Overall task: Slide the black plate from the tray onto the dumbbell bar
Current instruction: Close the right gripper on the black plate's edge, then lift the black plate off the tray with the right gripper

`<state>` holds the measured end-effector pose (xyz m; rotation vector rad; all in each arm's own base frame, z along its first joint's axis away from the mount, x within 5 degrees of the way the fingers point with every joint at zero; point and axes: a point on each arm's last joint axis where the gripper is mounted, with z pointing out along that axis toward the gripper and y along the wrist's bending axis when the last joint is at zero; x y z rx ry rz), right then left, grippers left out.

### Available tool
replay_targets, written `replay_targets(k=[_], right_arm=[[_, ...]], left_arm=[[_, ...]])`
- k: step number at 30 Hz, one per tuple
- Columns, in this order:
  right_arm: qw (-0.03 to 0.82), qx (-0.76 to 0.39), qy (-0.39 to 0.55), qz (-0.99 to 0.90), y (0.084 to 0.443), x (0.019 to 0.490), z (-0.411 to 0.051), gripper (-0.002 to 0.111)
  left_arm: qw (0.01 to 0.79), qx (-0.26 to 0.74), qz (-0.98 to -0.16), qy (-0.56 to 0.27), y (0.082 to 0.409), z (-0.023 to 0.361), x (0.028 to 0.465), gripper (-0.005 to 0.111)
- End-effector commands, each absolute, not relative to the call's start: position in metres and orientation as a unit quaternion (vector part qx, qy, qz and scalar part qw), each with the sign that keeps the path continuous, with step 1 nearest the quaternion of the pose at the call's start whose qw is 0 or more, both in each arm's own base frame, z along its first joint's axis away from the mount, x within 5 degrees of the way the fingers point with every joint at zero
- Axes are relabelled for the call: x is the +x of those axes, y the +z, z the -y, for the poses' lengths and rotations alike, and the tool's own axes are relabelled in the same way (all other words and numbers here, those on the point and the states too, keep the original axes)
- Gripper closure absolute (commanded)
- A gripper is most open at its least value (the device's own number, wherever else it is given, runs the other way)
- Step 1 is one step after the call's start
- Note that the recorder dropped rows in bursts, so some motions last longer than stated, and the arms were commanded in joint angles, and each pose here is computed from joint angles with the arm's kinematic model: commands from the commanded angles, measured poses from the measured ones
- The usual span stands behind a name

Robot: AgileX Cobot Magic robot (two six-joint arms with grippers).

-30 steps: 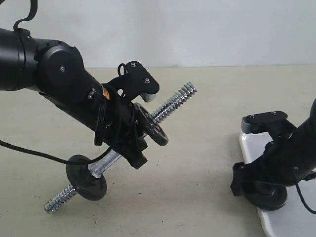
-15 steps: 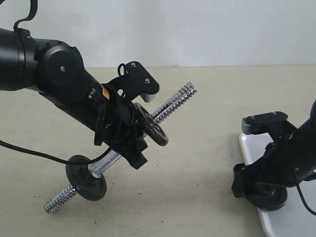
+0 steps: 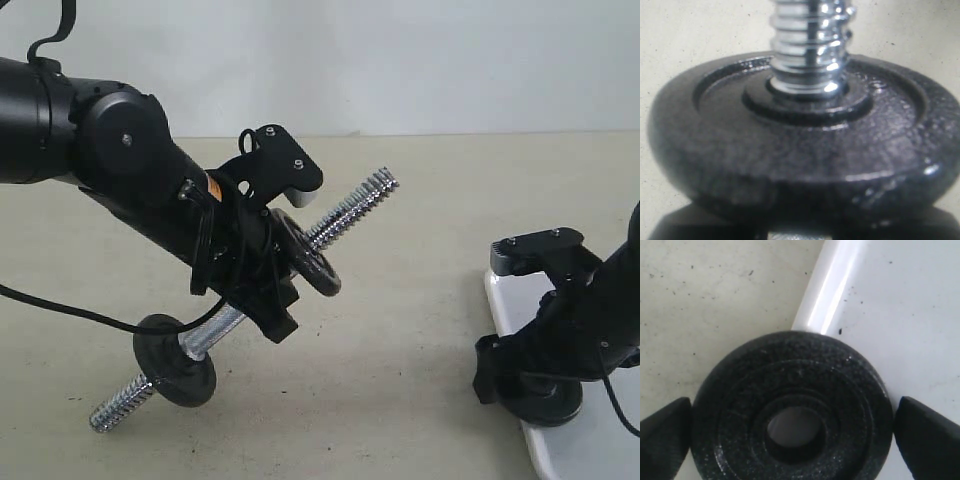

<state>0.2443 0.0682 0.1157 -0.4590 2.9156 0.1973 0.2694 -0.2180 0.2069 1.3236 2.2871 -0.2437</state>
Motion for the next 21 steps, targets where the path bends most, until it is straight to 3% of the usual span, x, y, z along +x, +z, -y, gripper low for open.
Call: replay_targets(k=[1,3,5,10,16,21], right_arm=[[-0.017,-0.134,0.075,-0.988,0.0952,0.2189,-0.0656,0.005],[-0.017,-0.134,0.075,-0.988,0.0952,0.2189,-0.0656,0.013],[-0.018,-0.134,0.075,-0.988,0.0952,0.2187,-0.0656,0.031],[-0.031,-0.133,0.077,-0.988,0.0949,0.2165,-0.0656,0.108],[-0.049,-0.131,0.083,-0.987,0.0954,0.2131,-0.0662,0.106],[-0.012,-0.13,0.076,-0.989,0.0948,0.2199,-0.066,0.106]], left_arm=[[0.317,0.464,-0.821,-0.102,0.2388,0.2206,0.2729,0.102],[0.317,0.464,-0.821,-0.102,0.2388,0.2206,0.2729,0.102],[0.317,0.464,-0.821,-0.103,0.2388,0.2206,0.2728,0.102],[0.317,0.464,-0.821,-0.103,0.2388,0.2206,0.2728,0.102],[0.317,0.458,-0.823,-0.108,0.239,0.2212,0.2725,0.102],[0.315,0.459,-0.824,-0.108,0.2389,0.2211,0.2723,0.102]])
